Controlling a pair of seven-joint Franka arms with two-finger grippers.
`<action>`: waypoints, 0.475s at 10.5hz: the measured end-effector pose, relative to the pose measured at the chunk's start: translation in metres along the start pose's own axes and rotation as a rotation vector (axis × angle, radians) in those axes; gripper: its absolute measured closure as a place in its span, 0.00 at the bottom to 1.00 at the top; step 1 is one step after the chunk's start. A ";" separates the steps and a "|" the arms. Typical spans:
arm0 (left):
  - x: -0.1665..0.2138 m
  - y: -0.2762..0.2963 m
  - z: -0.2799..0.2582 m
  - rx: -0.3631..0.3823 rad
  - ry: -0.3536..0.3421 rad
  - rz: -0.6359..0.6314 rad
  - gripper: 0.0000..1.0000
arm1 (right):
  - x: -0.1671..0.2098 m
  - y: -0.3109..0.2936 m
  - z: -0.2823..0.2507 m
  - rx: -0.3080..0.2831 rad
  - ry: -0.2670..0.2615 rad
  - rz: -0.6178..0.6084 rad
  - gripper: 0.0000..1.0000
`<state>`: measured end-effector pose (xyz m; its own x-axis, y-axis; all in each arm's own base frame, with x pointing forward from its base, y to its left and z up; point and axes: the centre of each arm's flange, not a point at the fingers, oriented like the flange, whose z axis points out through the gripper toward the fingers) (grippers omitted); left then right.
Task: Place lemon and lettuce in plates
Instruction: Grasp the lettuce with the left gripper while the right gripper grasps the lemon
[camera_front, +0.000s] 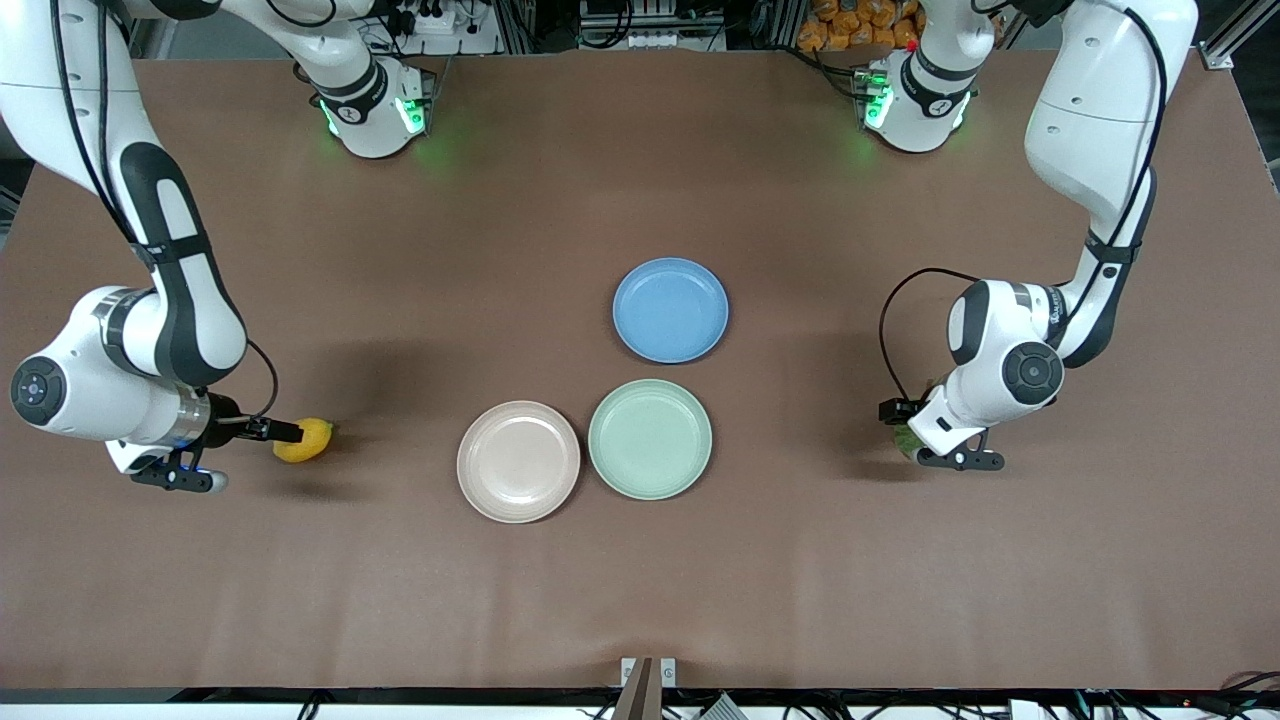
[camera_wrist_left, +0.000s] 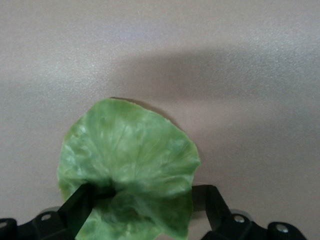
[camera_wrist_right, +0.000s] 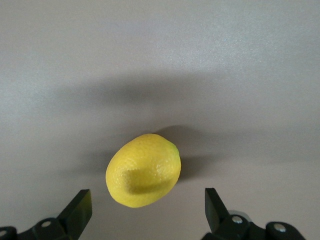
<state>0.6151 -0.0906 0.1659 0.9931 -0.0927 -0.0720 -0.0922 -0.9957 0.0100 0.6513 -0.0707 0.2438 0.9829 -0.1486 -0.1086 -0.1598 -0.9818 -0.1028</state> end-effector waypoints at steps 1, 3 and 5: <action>0.001 -0.001 0.000 0.000 0.003 0.022 0.05 | 0.000 0.001 0.005 -0.001 -0.003 0.002 0.00; 0.003 -0.005 -0.004 0.002 0.011 0.069 0.31 | 0.002 0.002 0.020 -0.003 -0.007 0.003 0.00; 0.005 -0.009 -0.007 0.004 0.016 0.105 0.56 | 0.003 0.001 0.031 0.008 -0.010 0.014 0.00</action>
<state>0.6211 -0.0817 0.1723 0.9790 -0.1962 -0.0552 -0.1958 -0.9806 0.0128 0.6508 -0.0689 0.2132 0.9796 -0.1611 -0.1204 -0.1744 -0.9786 -0.1094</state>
